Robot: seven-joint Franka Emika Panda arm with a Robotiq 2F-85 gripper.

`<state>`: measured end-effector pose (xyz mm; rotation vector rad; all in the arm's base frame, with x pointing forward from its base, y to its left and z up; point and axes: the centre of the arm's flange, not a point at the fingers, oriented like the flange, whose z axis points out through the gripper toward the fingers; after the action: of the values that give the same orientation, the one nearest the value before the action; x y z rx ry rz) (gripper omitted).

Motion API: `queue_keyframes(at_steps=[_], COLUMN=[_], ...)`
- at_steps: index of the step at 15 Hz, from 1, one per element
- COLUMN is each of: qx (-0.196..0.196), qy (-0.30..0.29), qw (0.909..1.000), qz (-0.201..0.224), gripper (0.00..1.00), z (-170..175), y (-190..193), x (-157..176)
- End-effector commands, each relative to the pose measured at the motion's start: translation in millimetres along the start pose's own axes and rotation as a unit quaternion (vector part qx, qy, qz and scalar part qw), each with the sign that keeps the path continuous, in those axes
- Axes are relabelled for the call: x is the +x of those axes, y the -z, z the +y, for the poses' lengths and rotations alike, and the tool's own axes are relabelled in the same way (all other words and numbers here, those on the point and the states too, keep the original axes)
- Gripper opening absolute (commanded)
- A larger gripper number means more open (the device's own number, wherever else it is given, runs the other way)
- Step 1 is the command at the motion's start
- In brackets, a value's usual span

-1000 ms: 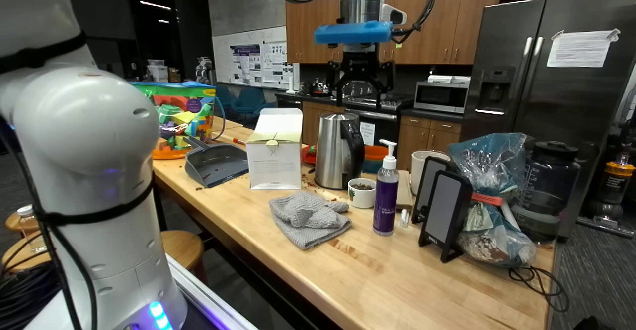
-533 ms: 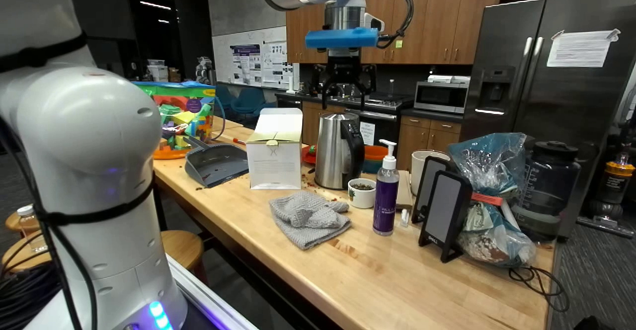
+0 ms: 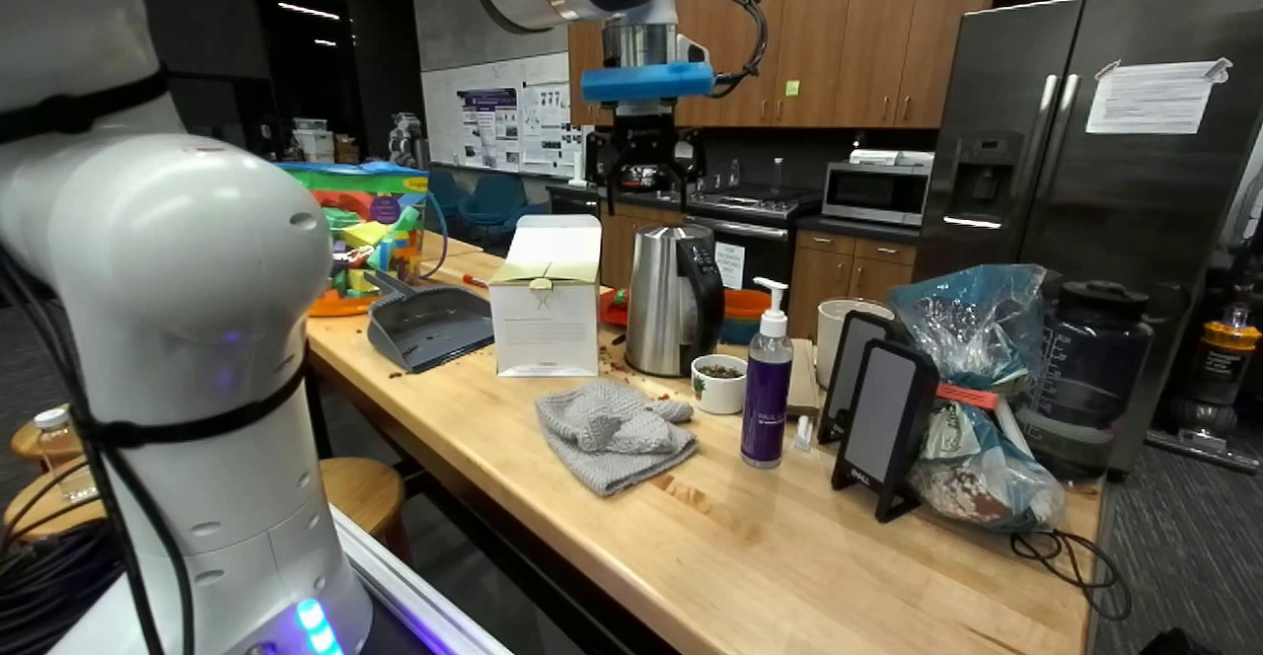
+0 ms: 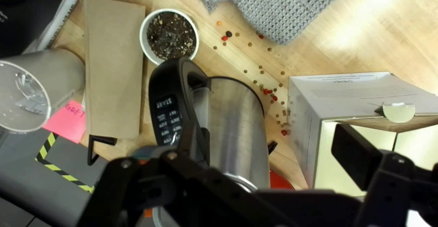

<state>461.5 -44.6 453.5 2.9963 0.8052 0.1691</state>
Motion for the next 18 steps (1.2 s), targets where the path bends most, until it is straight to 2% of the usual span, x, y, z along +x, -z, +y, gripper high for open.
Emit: queue_keyframes(at_steps=[1, 4, 8, 12, 14, 18], qx=[-0.013, -0.011, 0.014, 0.015, 0.011, 0.045], qy=[0.046, 0.082, 0.117, 0.149, 0.195, 0.269], qw=[0.9986, 0.9959, 0.9922, 0.9871, 0.9793, 0.9598], qz=[0.021, 0.038, 0.042, 0.056, 0.052, 0.067], gripper=[1.00, 1.00, 1.00, 1.00, 1.00, 1.00], z=[-12.6, -22.5, -35.3, -47.2, -51.1, -58.0], y=[-7.0, -12.5, -11.0, -4.8, -5.1, -10.1], x=[6.4, 16.5, 28.4, 38.7, 46.5, 60.0])
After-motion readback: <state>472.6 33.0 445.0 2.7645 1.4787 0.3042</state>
